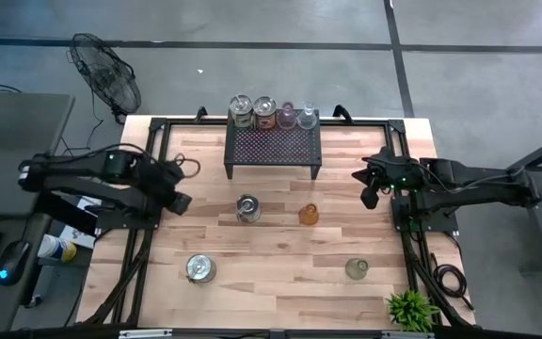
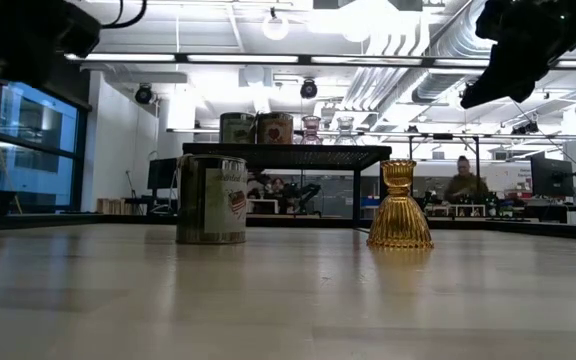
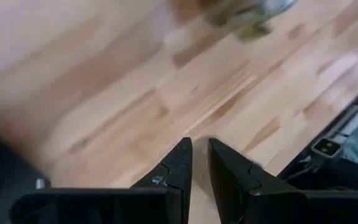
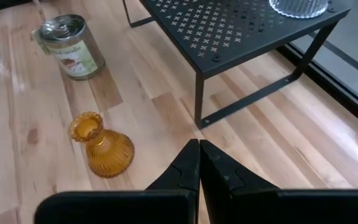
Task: Pick & Place candle stick holders
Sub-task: Put the silver scented candle can on the shelf
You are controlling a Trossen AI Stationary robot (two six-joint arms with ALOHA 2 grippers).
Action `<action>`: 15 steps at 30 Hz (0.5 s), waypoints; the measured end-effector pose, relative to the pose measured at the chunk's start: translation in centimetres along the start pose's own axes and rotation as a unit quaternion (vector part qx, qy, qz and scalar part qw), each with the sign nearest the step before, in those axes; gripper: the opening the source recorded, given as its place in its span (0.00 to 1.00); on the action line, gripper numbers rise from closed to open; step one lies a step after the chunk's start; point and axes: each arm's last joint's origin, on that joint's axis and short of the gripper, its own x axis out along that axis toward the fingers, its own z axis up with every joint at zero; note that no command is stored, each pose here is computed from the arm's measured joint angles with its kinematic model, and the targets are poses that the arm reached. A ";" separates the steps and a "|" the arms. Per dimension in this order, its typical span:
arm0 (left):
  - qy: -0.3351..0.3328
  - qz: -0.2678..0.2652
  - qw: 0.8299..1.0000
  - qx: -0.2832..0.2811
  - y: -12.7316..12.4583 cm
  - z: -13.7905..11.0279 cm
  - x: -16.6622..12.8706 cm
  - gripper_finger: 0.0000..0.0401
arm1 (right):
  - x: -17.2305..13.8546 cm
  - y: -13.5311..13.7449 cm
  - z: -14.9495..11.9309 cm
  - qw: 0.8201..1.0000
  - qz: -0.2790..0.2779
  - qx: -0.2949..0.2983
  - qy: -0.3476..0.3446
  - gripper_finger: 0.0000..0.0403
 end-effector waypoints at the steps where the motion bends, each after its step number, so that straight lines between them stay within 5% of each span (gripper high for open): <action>1: 0.011 0.009 1.000 -0.009 -0.2 -0.2 0.3 0.12 | 0.0 0.0 0.0 1.000 0.000 0.000 0.000 0.00; 15: 0.145 0.048 0.988 -0.017 -5.1 -3.9 5.9 0.12 | 0.0 -0.2 -0.2 1.000 -0.018 -0.005 0.007 0.17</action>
